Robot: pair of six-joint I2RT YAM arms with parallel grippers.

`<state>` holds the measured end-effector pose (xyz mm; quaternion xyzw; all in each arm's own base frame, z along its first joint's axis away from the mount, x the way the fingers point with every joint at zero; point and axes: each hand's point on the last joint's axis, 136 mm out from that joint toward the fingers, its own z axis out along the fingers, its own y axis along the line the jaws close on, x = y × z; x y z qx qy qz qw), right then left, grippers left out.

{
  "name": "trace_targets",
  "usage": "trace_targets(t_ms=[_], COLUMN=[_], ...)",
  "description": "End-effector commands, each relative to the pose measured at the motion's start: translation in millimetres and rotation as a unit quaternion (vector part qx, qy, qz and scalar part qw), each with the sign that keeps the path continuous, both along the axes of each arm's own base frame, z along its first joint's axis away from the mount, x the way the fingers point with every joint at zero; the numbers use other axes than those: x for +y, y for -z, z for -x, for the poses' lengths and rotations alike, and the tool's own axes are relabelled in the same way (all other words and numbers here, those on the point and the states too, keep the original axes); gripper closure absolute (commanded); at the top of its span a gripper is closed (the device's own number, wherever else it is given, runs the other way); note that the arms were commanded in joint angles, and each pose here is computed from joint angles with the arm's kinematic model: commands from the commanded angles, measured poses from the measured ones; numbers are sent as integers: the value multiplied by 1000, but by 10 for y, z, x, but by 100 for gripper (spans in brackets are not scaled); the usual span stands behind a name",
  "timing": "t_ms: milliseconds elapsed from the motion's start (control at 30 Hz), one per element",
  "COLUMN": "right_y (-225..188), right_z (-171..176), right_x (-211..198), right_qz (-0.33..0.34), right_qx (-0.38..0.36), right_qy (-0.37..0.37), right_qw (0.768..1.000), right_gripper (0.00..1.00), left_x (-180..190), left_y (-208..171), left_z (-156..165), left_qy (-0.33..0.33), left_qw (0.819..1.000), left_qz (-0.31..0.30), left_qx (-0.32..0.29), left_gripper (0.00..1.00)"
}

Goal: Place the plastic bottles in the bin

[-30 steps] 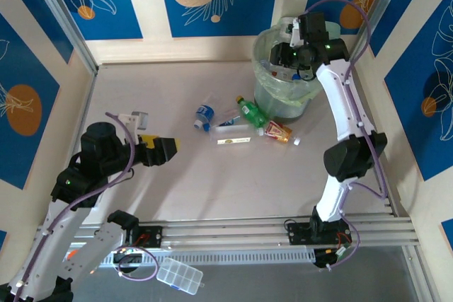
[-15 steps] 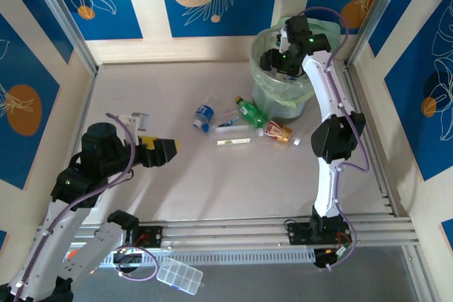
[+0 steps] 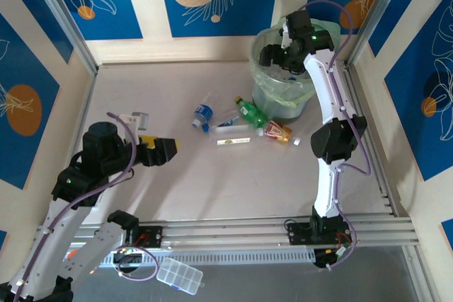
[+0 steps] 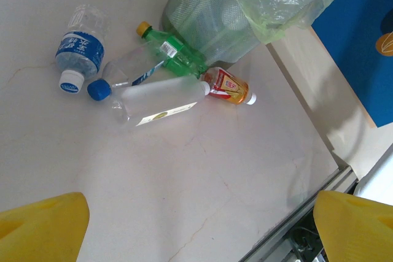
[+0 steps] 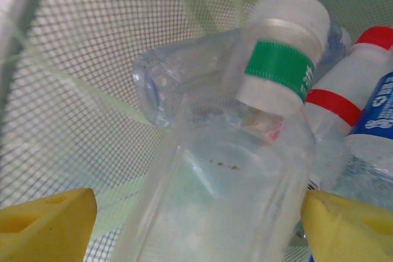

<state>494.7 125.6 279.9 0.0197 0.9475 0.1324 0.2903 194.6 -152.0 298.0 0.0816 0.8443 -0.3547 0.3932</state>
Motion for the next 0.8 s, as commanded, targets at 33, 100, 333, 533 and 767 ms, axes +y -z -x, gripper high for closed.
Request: trace_targets(t_ms=[33, 100, 333, 533, 767], right_y=[-665, -804, -1156, -1309, -1025], right_z=[197, 260, 548, 944, 1722], right_x=[-109, -122, -55, 338, 948], right_qz=[7, 5, -1, -24, -26], right_qx=[-74, -90, -130, -162, -182], right_qy=[18, 19, 4, -65, -181], right_qw=[997, 996, 991, 984, 966], right_gripper=[13, 13, 14, 25, 34], left_x=[24, 29, 32, 32, 33], left_y=[-82, -76, -53, 65, 432], left_z=[17, 20, 35, -21, -322], left_qy=[-1, -2, -3, -7, -26], left_qw=[1000, 1000, 1000, 1000, 995], left_qz=[-8, -8, -6, -18, -79], left_qx=[-15, -14, -9, 0, 49], left_gripper=[6, 6, 5, 5, 7])
